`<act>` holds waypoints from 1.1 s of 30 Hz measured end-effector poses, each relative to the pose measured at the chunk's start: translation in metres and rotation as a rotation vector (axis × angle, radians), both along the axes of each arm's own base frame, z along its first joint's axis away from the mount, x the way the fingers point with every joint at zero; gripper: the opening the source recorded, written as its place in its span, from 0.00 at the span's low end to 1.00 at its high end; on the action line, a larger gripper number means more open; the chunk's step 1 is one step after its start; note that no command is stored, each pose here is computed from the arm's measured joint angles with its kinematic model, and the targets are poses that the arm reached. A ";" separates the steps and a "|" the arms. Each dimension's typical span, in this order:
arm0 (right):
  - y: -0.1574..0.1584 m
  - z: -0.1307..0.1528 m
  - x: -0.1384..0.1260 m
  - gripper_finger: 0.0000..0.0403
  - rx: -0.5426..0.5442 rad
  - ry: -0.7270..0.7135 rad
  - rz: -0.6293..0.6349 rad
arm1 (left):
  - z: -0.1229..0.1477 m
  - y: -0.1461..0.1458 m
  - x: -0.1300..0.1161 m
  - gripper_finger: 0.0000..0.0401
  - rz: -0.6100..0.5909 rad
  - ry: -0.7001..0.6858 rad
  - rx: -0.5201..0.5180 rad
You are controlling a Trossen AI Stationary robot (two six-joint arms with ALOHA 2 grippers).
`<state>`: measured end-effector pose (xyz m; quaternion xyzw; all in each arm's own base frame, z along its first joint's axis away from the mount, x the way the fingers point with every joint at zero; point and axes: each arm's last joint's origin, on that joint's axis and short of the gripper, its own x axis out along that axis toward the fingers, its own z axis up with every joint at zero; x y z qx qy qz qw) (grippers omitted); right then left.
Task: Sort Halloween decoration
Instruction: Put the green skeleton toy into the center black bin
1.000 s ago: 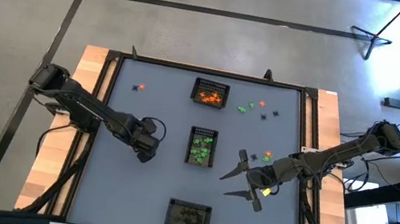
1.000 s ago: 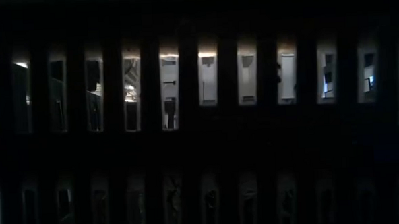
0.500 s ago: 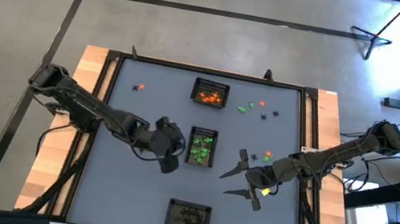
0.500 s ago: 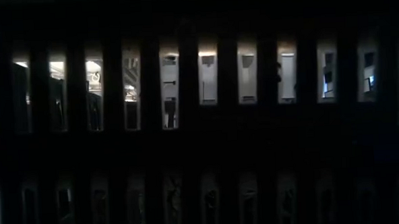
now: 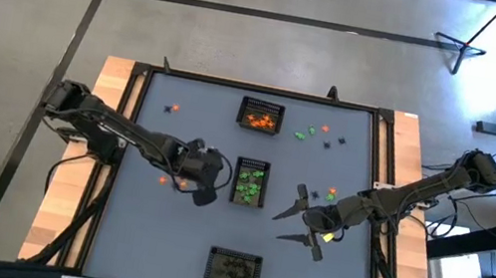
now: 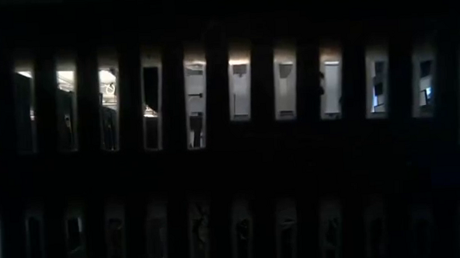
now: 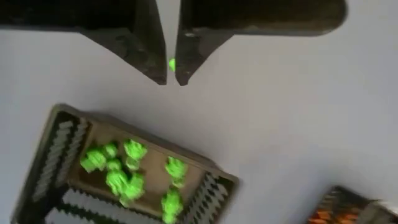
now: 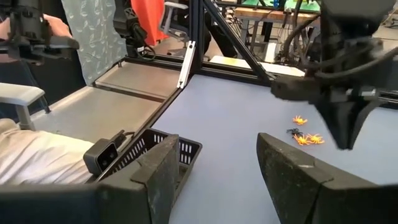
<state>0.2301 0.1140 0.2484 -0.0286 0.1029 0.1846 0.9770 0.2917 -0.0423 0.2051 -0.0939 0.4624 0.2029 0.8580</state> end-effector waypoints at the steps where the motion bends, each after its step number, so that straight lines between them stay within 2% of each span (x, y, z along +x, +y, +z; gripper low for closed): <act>1: 0.000 0.000 0.000 0.53 0.000 -0.001 0.000 | -0.002 0.001 0.001 0.10 -0.029 0.014 -0.008; 10: 0.000 0.001 0.000 0.53 0.004 -0.007 -0.001 | -0.052 0.005 0.016 0.35 -0.207 0.231 0.044; 17: 0.000 -0.001 0.000 0.53 0.005 0.014 -0.003 | -0.073 0.015 0.021 0.41 -0.221 0.324 0.040; 22: 0.000 -0.003 -0.001 0.53 0.006 0.032 -0.005 | -0.077 0.019 0.021 0.33 -0.221 0.347 0.009; 28: 0.000 -0.004 -0.001 0.53 0.022 0.052 -0.011 | -0.069 0.019 0.019 0.06 -0.220 0.319 0.008; 33: 0.000 -0.004 -0.001 0.53 0.035 0.057 -0.014 | -0.046 0.018 0.021 0.03 -0.188 0.253 0.088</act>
